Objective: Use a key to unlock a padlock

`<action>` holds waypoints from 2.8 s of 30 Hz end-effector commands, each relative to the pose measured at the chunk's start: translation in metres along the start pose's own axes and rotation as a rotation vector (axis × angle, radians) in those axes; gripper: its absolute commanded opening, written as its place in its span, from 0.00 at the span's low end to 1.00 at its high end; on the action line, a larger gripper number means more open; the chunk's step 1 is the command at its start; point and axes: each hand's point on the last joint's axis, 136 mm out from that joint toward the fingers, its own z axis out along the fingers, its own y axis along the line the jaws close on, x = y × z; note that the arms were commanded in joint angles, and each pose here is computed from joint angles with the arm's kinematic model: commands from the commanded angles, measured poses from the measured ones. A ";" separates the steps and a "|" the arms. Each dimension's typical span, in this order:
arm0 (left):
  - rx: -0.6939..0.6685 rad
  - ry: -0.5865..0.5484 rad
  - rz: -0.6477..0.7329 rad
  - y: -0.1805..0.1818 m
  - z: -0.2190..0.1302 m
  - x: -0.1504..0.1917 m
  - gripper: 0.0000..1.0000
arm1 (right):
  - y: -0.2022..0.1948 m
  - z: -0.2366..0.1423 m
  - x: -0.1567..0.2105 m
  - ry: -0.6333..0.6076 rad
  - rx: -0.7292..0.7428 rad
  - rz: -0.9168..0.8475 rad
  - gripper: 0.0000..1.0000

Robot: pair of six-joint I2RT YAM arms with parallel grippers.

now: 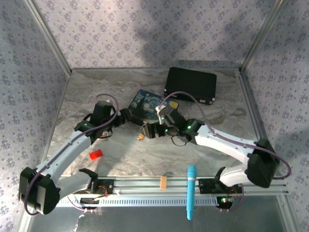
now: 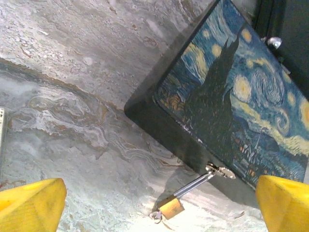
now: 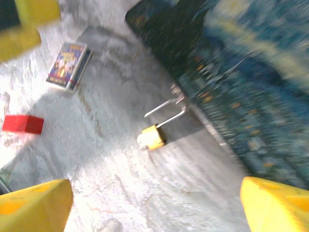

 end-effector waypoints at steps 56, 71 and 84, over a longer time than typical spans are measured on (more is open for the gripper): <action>-0.014 0.059 0.820 -0.078 0.010 0.024 0.98 | -0.020 0.064 0.090 0.106 -0.043 0.078 0.06; -0.016 0.215 1.429 -0.094 0.061 0.125 0.83 | -0.062 0.037 0.097 0.017 -0.141 0.275 0.04; -0.152 0.273 1.556 -0.064 0.083 0.161 0.44 | -0.081 0.034 0.074 -0.183 -0.124 0.495 0.01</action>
